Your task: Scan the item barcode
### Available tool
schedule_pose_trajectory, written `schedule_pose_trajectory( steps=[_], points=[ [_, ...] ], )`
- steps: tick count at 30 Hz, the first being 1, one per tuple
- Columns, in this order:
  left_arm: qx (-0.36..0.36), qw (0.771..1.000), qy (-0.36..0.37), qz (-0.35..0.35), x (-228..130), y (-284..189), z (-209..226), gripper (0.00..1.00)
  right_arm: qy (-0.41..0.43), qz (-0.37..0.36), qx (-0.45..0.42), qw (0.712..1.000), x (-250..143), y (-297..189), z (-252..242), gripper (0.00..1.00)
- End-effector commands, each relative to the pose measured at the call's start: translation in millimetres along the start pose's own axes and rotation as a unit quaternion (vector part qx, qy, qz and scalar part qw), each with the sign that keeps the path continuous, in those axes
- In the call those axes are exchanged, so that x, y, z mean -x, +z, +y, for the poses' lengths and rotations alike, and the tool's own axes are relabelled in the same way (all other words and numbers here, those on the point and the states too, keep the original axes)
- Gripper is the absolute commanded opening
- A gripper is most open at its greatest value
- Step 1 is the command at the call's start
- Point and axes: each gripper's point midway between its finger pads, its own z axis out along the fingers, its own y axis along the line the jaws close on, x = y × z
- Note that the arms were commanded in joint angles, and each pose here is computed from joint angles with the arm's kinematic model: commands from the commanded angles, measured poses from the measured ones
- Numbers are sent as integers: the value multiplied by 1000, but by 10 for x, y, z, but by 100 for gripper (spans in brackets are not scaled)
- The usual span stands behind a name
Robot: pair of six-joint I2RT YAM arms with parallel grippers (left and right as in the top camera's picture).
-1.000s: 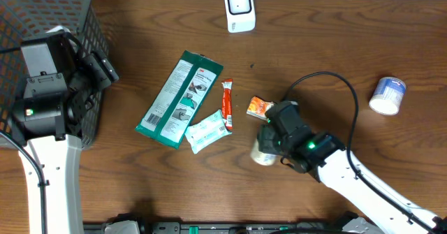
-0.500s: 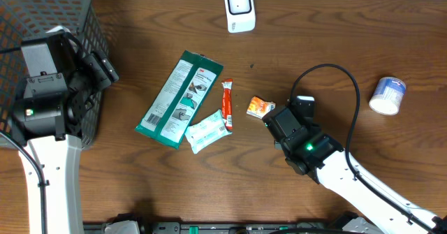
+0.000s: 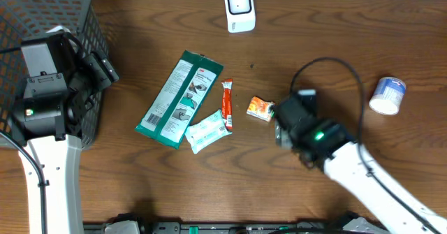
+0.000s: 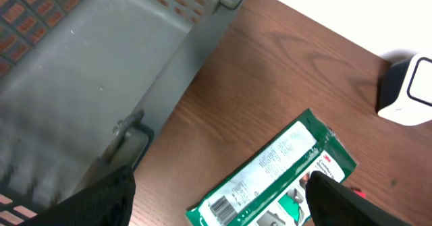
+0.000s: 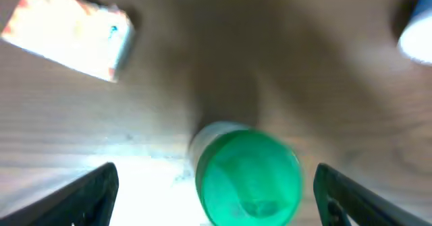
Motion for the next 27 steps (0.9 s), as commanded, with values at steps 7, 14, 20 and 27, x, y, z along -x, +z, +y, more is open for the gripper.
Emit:
schedule_pose_trajectory(
  steps=[7, 14, 20, 27],
  points=[
    [7, 1000, 2, -7, 42, -29, 36, 83, 127, 32, 116, 985, 590, -749, -462, 88],
    [7, 1000, 2, -7, 42, -29, 36, 83, 175, 148, 133, 964, 53, -241, -494, 92],
    [7, 1000, 2, -7, 42, -29, 36, 83, 215, 207, 133, 945, -483, 293, -294, 92],
    [7, 1000, 2, -7, 42, -29, 36, 83, 251, 209, 126, 937, -681, 539, -257, 83]
  ],
)
